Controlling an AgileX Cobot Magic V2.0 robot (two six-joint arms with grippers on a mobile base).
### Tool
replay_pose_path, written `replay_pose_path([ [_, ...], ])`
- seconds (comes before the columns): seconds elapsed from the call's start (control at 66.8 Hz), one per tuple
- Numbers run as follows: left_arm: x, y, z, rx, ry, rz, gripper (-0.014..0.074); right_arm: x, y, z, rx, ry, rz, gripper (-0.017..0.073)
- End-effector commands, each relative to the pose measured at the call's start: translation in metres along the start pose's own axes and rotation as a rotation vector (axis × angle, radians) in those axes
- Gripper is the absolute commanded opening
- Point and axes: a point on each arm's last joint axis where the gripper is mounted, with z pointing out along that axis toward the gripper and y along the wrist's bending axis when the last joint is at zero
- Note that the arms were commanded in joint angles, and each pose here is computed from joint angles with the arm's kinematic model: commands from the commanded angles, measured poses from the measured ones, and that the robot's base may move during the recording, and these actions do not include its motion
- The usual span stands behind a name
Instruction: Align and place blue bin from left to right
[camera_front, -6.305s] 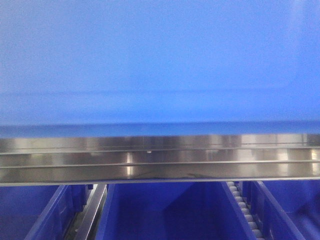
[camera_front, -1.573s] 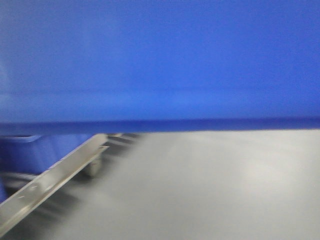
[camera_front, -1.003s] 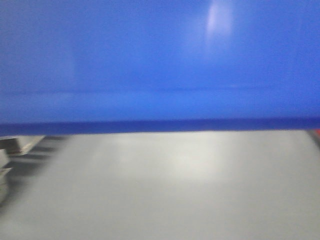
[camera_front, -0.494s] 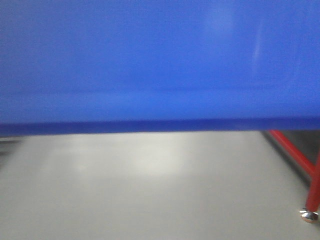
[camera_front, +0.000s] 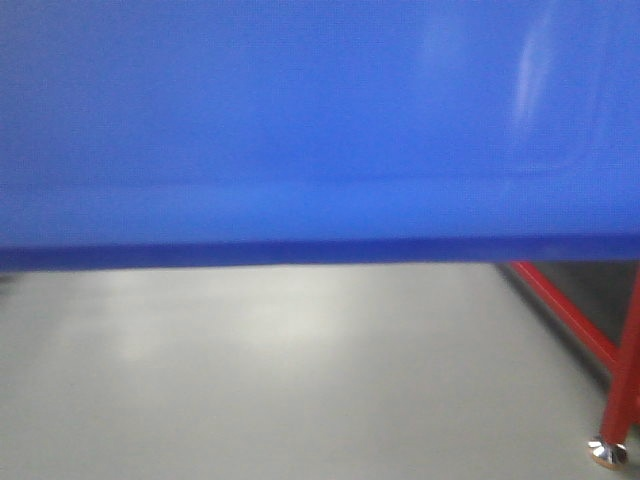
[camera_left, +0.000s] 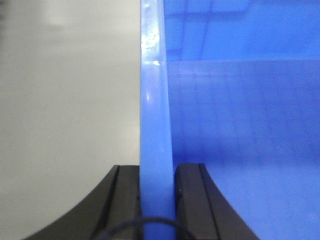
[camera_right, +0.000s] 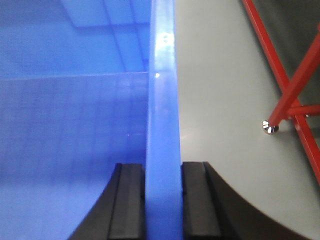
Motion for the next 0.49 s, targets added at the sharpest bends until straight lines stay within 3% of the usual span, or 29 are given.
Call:
replay_pose_path([
  [0.0,-0.0069,-0.0037,-0.0057,0.065,-0.071,0.006,-0.0111,-0.0104,0.0035,-0.0074,-0.071,-0.106,-0.011,-0.0070],
  [0.479,-0.0069,-0.0037,-0.0057,0.065,-0.071,0.006,-0.0111,-0.0104,0.0035,-0.0074,-0.071,-0.106,-0.011,-0.0070],
])
